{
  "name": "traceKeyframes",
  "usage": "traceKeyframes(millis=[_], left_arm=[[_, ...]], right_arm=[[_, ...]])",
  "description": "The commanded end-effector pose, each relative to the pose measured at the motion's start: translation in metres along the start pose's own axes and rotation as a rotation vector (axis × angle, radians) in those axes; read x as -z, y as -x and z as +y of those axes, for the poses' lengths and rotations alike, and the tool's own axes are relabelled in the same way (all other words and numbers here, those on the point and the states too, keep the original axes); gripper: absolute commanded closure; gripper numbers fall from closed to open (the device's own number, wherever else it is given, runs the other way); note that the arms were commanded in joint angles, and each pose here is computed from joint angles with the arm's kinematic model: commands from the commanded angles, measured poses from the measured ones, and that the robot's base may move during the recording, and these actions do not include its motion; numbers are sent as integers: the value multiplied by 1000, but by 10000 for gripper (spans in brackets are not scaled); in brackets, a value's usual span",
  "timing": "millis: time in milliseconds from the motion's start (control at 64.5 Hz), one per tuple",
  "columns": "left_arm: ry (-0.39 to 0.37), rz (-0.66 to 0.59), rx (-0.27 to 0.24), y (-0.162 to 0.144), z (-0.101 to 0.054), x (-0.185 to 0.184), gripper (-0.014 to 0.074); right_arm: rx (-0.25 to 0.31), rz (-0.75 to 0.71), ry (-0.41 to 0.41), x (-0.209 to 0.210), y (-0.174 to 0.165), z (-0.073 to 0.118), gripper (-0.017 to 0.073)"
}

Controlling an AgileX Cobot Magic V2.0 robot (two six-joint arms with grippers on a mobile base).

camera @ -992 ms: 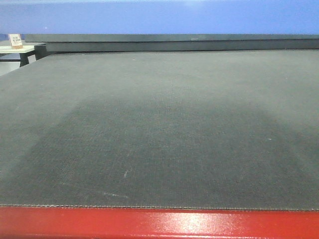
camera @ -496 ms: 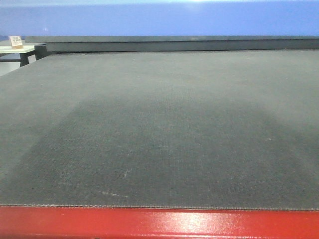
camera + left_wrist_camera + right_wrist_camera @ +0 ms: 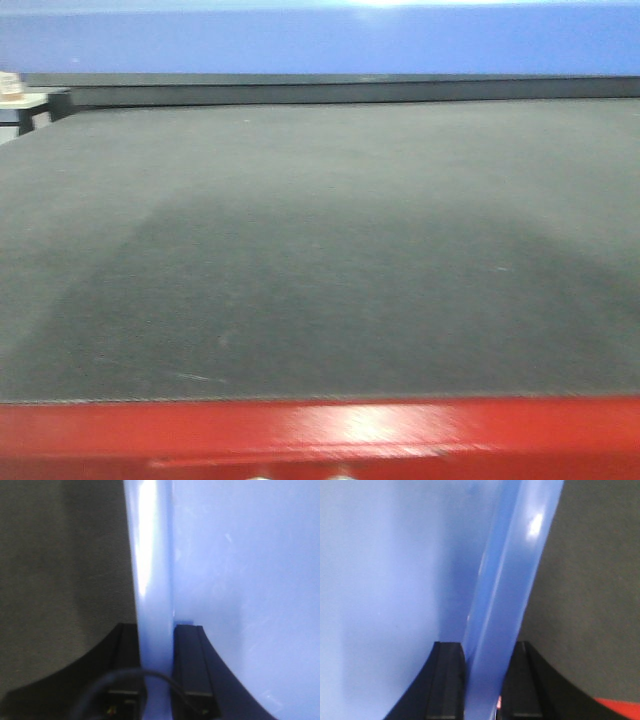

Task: Grab blue tray and place on right shelf
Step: 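Hold the tray raised with both grippers while the base turns away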

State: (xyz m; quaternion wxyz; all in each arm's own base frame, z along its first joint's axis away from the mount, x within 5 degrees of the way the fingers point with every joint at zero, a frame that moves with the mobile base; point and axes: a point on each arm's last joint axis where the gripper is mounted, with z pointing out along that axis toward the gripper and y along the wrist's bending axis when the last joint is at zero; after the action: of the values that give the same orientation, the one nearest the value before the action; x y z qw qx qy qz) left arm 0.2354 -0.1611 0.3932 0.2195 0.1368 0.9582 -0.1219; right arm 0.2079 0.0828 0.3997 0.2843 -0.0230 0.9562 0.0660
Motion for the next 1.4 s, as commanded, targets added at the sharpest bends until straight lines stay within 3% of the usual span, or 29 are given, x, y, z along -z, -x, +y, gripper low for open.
traceKeyframes(millis=[0, 1380], left_arm=[[32, 40, -34, -9, 2, 17, 643], [27, 41, -33, -9, 1, 17, 643]], right_arm=[[44, -94, 3, 14, 6, -1, 504], [44, -94, 3, 14, 6, -1, 504]])
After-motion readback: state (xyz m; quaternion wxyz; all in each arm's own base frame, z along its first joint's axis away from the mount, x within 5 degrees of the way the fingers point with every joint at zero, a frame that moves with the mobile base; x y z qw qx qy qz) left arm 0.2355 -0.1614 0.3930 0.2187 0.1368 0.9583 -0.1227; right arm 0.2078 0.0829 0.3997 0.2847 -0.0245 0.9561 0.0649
